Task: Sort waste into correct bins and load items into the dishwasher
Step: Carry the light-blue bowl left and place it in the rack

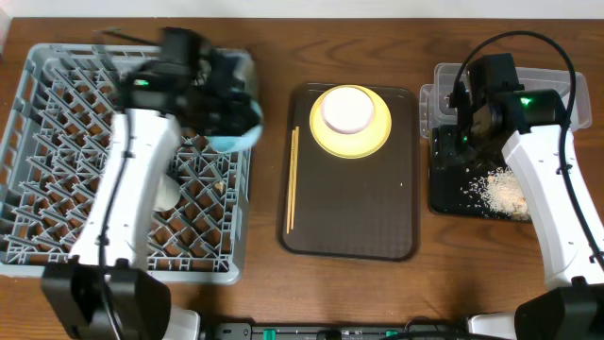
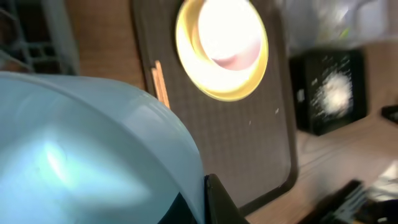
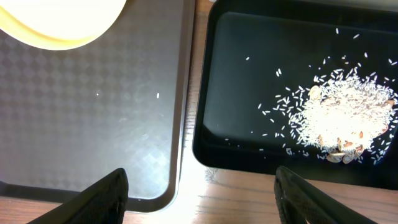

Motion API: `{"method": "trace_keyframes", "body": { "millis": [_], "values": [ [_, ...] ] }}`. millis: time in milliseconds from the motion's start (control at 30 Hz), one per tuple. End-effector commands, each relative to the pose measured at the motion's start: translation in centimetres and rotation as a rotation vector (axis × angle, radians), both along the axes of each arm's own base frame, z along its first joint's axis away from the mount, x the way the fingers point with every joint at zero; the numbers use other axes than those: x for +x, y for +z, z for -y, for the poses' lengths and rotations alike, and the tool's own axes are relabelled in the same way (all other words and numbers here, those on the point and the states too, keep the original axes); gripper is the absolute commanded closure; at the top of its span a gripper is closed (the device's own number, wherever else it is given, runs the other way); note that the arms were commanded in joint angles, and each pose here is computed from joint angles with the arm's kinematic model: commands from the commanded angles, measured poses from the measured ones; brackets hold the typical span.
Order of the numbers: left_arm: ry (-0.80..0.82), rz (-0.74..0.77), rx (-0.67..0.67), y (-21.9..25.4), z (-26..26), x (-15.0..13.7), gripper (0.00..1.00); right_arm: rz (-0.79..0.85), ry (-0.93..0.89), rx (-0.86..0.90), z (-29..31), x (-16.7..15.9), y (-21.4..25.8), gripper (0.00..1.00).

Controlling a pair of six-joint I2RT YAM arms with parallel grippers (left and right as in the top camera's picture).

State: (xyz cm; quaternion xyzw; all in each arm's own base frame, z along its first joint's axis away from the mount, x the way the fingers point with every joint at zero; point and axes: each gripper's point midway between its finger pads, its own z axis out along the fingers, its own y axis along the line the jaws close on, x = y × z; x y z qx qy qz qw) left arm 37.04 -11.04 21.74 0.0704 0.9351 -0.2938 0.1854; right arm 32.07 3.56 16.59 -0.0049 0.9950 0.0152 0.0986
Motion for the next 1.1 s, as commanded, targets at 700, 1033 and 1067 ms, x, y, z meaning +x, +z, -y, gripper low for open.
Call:
{"method": "trace_keyframes", "body": {
  "millis": [700, 1033, 1067],
  "values": [
    [0.083, 0.168, -0.705, 1.3, -11.5, 6.4, 0.94, -0.012, -0.021, -0.005, 0.4, -0.3, 0.2, 0.27],
    [0.195, 0.049, -0.755, -4.6, -14.6, 7.6, 0.94, -0.027, -0.021, -0.007, 0.4, -0.7, 0.2, 0.27],
    [0.204, 0.043, -0.758, -5.0, -14.9, 7.5, 0.94, -0.031, -0.021, -0.007, 0.5, -0.8, 0.2, 0.27]
  ]
}}
